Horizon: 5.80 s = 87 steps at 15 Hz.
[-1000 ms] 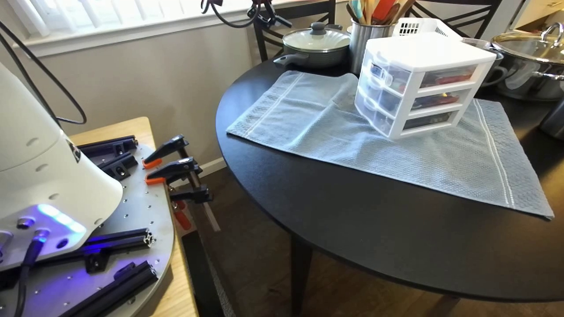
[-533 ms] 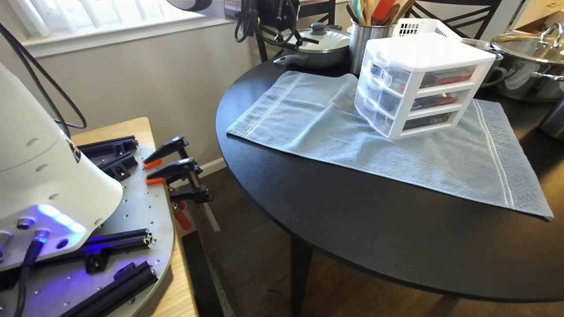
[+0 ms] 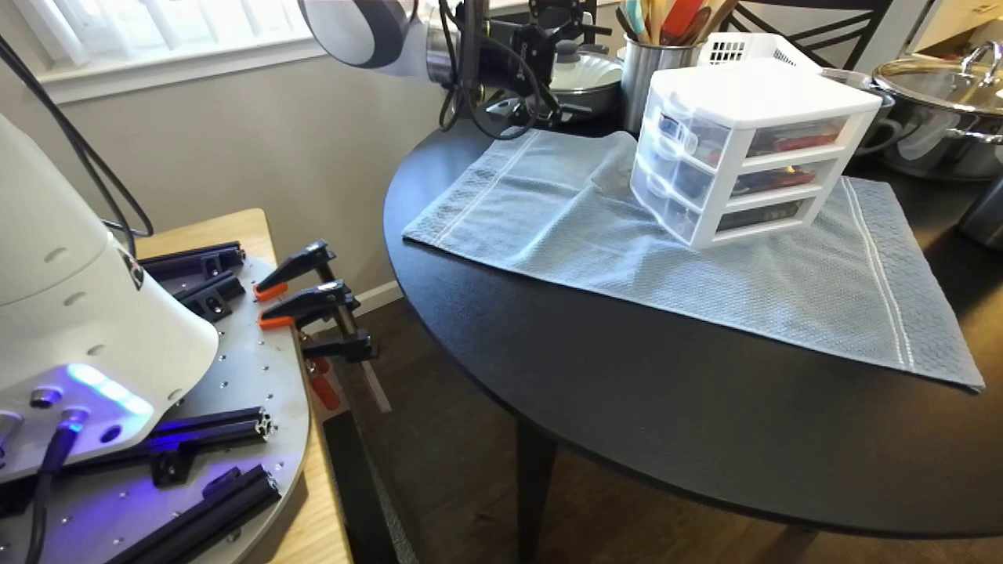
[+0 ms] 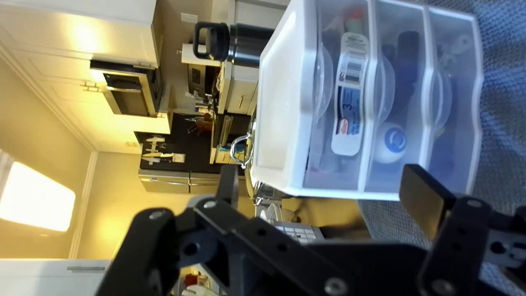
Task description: Open the drawer
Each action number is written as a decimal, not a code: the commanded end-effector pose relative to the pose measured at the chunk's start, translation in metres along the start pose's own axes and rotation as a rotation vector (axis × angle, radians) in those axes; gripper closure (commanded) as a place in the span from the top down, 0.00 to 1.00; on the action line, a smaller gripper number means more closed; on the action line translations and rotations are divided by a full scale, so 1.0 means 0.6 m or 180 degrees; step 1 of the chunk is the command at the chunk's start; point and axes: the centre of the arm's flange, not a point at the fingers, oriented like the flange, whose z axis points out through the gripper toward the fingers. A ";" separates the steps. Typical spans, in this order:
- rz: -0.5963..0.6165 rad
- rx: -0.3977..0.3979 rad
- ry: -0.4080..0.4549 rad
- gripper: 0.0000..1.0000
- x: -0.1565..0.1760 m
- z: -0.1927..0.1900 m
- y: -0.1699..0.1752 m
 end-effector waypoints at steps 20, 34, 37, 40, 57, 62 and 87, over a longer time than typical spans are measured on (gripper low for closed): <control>0.0032 -0.0301 0.0220 0.73 -0.069 0.130 -0.029; -0.0002 -0.0269 0.0170 0.01 -0.064 0.144 -0.054; 0.0031 -0.0264 0.0226 0.03 -0.057 0.129 -0.049; -0.0034 -0.0149 0.0392 0.03 -0.054 0.097 -0.047; -0.0291 0.0857 0.1030 0.03 -0.044 -0.014 0.020; -0.0491 0.1168 0.1157 0.03 -0.057 -0.042 0.032; -0.1206 0.2725 0.1482 0.48 -0.066 -0.148 0.066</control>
